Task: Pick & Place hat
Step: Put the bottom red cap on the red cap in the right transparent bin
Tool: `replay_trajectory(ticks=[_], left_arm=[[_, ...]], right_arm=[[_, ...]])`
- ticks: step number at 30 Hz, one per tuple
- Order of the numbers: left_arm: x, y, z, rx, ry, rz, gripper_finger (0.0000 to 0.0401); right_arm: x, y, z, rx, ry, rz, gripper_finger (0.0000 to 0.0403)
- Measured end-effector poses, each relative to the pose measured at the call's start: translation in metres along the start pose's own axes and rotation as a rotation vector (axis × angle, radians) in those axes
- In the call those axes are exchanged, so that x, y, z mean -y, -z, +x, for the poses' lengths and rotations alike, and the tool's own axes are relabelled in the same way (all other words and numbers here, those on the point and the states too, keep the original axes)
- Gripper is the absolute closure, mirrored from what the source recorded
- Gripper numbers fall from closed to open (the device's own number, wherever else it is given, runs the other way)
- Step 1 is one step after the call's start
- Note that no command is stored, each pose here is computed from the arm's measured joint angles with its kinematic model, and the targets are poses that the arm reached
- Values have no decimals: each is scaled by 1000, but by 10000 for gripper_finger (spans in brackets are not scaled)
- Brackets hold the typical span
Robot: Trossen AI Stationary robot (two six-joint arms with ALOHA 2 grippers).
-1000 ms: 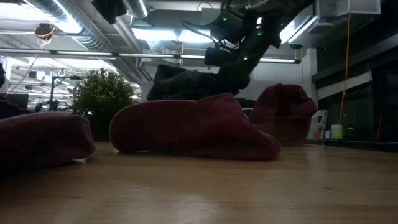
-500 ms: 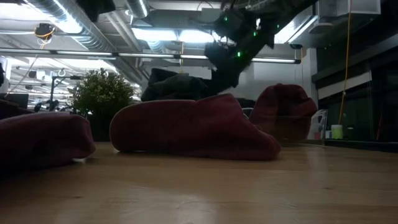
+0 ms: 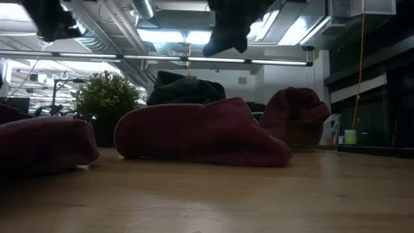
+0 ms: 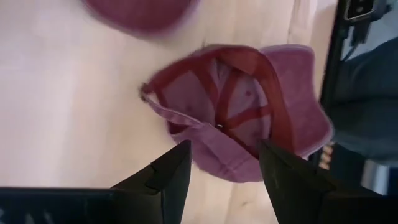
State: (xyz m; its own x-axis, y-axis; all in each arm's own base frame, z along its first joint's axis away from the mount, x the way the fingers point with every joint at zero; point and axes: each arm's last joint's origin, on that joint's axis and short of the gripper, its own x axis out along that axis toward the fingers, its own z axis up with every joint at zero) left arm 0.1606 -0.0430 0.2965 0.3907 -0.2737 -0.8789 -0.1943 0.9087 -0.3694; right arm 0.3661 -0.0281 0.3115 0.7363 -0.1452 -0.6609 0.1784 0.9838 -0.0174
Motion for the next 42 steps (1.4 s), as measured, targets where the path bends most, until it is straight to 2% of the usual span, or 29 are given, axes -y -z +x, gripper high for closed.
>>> replay_trajectory(ticks=[4,8,11,18,23,29,32,42], left_arm=[[4,13,19,-14,40,-56,219],[9,24,44,-23,75,-57,218],[9,32,63,-28,56,-69,210],[3,50,94,-122,-28,-220,156],[2,52,113,-152,-57,-272,116],[13,44,129,-114,10,-262,94],[16,44,135,-119,11,-220,93],[13,51,165,-157,-167,-175,105]], right_arm=[[-20,-1,-3,13,-43,24,350],[-34,1,-5,11,-71,30,350],[-42,2,-6,7,-89,82,350],[-61,5,-10,6,-108,110,350],[-70,6,-12,14,-75,120,350],[-76,8,-14,9,-78,138,350],[-78,9,-15,1,-80,134,350],[-76,16,-15,-66,-61,144,350]])
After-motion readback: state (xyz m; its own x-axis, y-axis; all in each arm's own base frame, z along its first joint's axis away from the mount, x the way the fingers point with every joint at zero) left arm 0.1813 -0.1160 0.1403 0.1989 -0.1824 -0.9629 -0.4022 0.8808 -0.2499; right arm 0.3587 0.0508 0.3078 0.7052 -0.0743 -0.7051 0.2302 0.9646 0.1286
